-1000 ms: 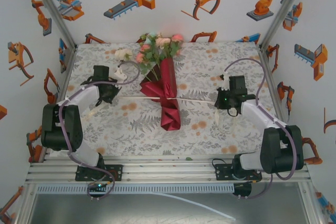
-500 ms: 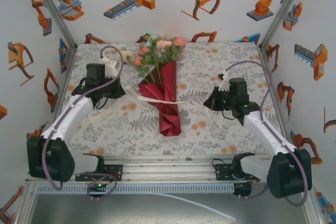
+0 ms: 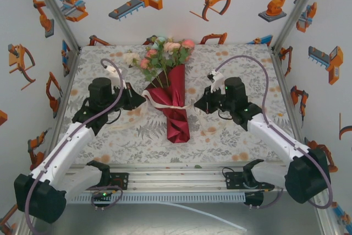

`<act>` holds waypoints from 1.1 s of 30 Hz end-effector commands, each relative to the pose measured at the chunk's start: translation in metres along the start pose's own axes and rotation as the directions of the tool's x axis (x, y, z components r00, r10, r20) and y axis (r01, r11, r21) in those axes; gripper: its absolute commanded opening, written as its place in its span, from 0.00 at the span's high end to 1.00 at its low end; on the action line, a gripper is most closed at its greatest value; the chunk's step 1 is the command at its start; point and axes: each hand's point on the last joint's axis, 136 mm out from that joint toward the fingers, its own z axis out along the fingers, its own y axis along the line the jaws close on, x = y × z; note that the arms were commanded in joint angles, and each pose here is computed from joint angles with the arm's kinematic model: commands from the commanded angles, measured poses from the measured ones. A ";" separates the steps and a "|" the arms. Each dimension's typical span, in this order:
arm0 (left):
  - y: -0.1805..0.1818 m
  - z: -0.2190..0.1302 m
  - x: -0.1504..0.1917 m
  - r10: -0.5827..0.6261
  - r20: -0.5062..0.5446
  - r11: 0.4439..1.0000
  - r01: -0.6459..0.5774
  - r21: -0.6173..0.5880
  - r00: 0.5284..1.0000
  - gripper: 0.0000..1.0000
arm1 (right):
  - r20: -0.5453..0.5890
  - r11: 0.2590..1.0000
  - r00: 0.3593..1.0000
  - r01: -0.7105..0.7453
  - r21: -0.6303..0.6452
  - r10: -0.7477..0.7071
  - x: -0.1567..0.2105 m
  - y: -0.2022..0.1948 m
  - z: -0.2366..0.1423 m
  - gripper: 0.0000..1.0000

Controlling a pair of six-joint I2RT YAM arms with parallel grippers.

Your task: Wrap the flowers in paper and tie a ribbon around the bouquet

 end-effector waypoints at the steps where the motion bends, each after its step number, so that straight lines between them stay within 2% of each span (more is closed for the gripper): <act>1: -0.011 0.012 -0.007 0.102 0.046 0.994 -0.103 0.025 0.994 1.00 | 0.019 0.988 0.999 0.032 0.153 -0.035 -0.008 -0.029 0.008 1.00; 3: -0.013 0.018 -0.005 0.123 0.035 0.992 -0.123 0.025 0.992 1.00 | 0.002 0.985 0.999 0.041 0.170 -0.042 -0.004 -0.032 0.008 1.00; 5: -0.014 0.022 -0.003 0.139 0.028 0.990 -0.140 0.025 0.990 1.00 | 0.031 0.987 0.999 0.035 0.155 -0.041 -0.009 -0.029 0.006 1.00; 9: -0.032 0.029 -0.009 0.214 0.052 0.973 -0.217 0.075 0.976 1.00 | 0.088 0.996 0.994 0.055 0.066 -0.061 -0.030 -0.008 0.008 1.00; 12: -0.036 0.034 -0.013 0.281 0.061 0.957 -0.285 0.051 0.958 1.00 | 0.125 0.995 0.987 0.101 -0.005 -0.100 -0.047 0.010 0.012 1.00; 15: -0.034 0.038 -0.019 0.322 0.078 0.946 -0.325 0.019 0.943 1.00 | 0.150 0.988 0.980 0.142 -0.067 -0.131 -0.057 0.024 0.025 1.00; 17: -0.034 0.041 -0.020 0.341 0.083 0.939 -0.343 0.015 0.937 1.00 | 0.134 0.990 0.983 0.133 -0.054 -0.124 -0.055 0.019 0.040 0.98; 19: -0.032 0.045 -0.021 0.355 0.083 0.934 -0.357 0.007 0.931 1.00 | 0.084 0.995 0.992 0.096 0.020 -0.097 -0.047 -0.001 0.055 0.88; 21: -0.029 0.050 -0.020 0.362 0.076 0.932 -0.363 -0.001 0.929 1.00 | 0.037 0.990 0.995 0.084 0.109 -0.088 -0.044 -0.017 0.057 0.71; 24: -0.031 0.054 -0.017 0.364 0.067 0.931 -0.366 0.014 0.929 1.00 | 0.077 0.988 0.987 0.137 0.073 -0.142 -0.059 0.000 0.043 0.55; 27: -0.032 0.057 -0.017 0.372 0.066 0.927 -0.374 0.021 0.926 1.00 | 0.125 0.980 0.975 0.193 -0.048 -0.186 -0.069 0.029 0.032 0.52; 31: -0.034 0.060 -0.017 0.380 0.068 0.923 -0.383 0.027 0.922 1.00 | 0.163 0.948 0.958 0.264 -0.179 -0.236 -0.074 0.064 0.037 0.51; 32: -0.033 0.062 -0.016 0.383 0.063 0.923 -0.385 0.020 0.922 1.00 | 0.163 0.954 0.957 0.264 -0.145 -0.240 -0.077 0.058 0.040 0.51; 33: -0.030 0.063 -0.017 0.386 0.058 0.922 -0.387 0.007 0.921 1.00 | 0.147 0.970 0.962 0.240 -0.042 -0.232 -0.078 0.040 0.042 0.49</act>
